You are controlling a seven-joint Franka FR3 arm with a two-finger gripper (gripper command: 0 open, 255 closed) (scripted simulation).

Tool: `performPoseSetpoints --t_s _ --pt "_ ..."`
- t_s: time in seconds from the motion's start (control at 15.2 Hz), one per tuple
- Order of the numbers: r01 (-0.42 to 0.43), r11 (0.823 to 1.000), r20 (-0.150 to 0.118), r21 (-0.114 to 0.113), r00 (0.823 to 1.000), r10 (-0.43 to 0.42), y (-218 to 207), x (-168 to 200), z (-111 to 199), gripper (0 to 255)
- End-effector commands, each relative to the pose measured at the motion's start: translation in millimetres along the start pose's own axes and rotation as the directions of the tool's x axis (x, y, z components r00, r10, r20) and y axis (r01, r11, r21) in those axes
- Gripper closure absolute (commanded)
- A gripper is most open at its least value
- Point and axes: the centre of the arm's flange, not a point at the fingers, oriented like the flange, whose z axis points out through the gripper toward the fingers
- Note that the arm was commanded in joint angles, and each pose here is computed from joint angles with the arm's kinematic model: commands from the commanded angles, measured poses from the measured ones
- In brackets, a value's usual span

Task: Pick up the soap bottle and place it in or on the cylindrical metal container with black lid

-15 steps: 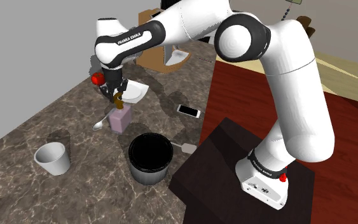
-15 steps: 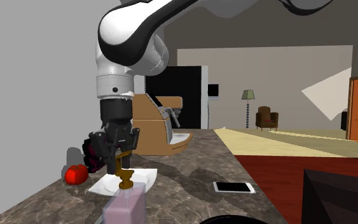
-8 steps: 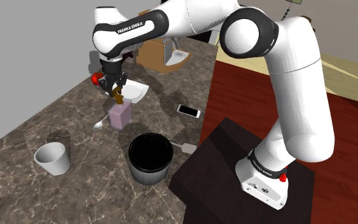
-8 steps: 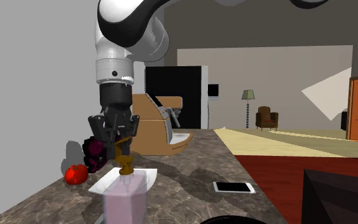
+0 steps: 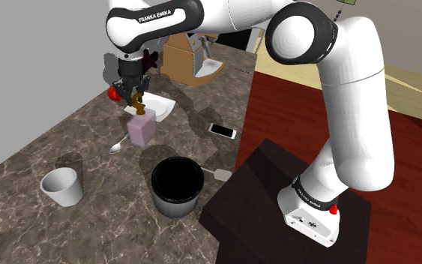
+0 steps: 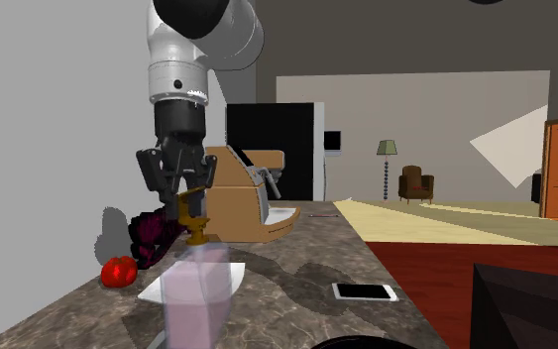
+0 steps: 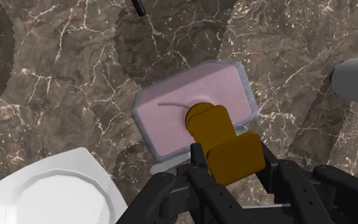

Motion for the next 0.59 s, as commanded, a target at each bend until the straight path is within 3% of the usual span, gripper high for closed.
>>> performPoseSetpoints --t_s 0.0,0.53 --pt "0.0 1.0 0.0 0.0 1.0 0.0 -1 0 -11 255" --pt "0.0 1.0 0.0 0.0 1.0 0.0 -3 -4 -53 255"
